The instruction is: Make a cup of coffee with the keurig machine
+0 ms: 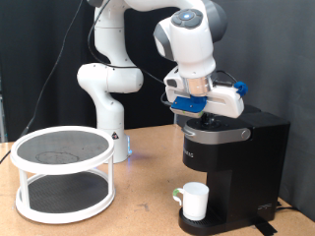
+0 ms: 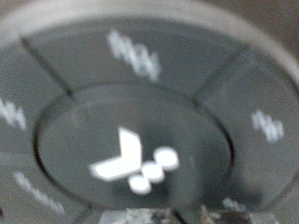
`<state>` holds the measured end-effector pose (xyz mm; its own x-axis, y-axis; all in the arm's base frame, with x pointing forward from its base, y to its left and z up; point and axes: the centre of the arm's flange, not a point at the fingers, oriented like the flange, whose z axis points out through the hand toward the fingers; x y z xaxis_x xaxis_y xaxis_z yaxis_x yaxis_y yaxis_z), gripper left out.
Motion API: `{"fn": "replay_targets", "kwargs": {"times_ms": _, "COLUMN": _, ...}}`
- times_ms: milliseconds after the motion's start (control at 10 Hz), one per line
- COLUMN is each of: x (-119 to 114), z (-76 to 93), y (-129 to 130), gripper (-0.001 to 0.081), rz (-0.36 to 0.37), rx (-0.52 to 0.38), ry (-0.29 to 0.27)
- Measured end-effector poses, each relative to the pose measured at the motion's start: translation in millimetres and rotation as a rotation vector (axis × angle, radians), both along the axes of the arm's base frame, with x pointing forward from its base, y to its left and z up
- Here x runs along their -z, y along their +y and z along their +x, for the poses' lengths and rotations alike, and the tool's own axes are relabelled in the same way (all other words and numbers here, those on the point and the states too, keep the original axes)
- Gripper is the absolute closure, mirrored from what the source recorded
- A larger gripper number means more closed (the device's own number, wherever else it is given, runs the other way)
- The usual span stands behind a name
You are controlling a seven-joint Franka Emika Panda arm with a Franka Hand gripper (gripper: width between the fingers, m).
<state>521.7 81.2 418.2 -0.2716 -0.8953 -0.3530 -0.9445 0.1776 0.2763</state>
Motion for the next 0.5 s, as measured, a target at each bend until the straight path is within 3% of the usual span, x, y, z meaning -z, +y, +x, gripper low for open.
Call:
{"fn": "replay_targets", "kwargs": {"times_ms": 100, "x": -3.9, "z": -8.4, "y": 1.3, "gripper": 0.0806, "rz": 0.019, "rx": 0.001, "ry": -0.033}}
{"fn": "replay_targets", "kwargs": {"times_ms": 400, "x": -27.1, "z": -30.0, "y": -3.4, "gripper": 0.0806, "rz": 0.045, "rx": 0.114, "ry": -0.156}}
{"fn": "replay_targets", "kwargs": {"times_ms": 500, "x": -34.7, "z": -39.5, "y": -6.8, "gripper": 0.0806, "rz": 0.036, "rx": 0.109, "ry": -0.15}}
